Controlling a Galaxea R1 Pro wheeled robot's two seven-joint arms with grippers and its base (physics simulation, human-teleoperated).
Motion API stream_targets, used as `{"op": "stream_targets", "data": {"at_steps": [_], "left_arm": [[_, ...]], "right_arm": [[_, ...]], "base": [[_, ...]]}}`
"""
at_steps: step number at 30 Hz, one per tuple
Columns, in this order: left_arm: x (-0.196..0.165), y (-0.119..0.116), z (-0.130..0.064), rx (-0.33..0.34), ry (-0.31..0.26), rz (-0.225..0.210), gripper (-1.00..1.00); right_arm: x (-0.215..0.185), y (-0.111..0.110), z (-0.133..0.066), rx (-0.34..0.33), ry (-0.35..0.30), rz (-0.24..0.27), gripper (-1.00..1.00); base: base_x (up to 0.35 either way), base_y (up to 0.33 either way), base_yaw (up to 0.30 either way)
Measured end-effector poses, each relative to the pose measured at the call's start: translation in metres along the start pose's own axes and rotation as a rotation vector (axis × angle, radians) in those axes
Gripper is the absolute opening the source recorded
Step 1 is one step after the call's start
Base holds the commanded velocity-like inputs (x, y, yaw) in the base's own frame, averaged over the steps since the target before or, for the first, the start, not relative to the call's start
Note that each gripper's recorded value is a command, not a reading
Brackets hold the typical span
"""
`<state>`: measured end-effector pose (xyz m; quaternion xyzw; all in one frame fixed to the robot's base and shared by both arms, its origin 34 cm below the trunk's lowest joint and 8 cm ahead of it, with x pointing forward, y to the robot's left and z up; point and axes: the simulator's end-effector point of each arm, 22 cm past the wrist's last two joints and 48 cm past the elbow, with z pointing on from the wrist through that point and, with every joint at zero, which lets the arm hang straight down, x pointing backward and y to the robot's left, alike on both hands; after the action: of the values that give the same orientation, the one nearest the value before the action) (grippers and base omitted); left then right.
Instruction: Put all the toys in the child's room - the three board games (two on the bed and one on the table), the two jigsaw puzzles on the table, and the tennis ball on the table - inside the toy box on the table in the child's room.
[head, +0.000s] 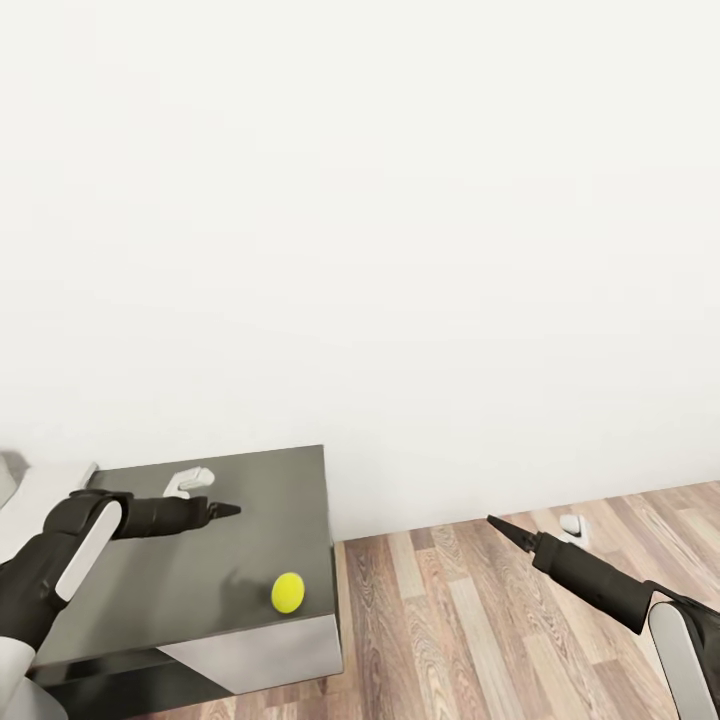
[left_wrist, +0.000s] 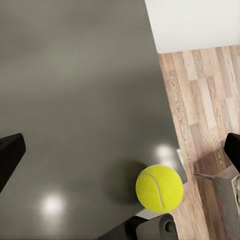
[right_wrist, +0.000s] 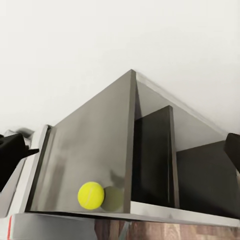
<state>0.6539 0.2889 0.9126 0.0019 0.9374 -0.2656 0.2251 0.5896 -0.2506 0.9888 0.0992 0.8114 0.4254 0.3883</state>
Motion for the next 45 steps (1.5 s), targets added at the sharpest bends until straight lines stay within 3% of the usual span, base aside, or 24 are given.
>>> {"op": "stream_targets", "data": {"at_steps": [12, 45], "left_arm": [[0.0037, 0.0014, -0.0014, -0.002, 0.0, -0.001, 1.0], [0.0008, 0.0025, -0.0071, 0.0, -0.015, -0.004, 1.0]], "right_arm": [[0.0002, -0.0001, 0.0, 0.001, 0.001, -0.002, 1.0], [-0.0015, 0.0023, -0.0009, -0.003, -0.003, -0.005, 1.0]], "base": [[0.0, -0.121, 0.0], [-0.035, -0.004, -0.034]]}}
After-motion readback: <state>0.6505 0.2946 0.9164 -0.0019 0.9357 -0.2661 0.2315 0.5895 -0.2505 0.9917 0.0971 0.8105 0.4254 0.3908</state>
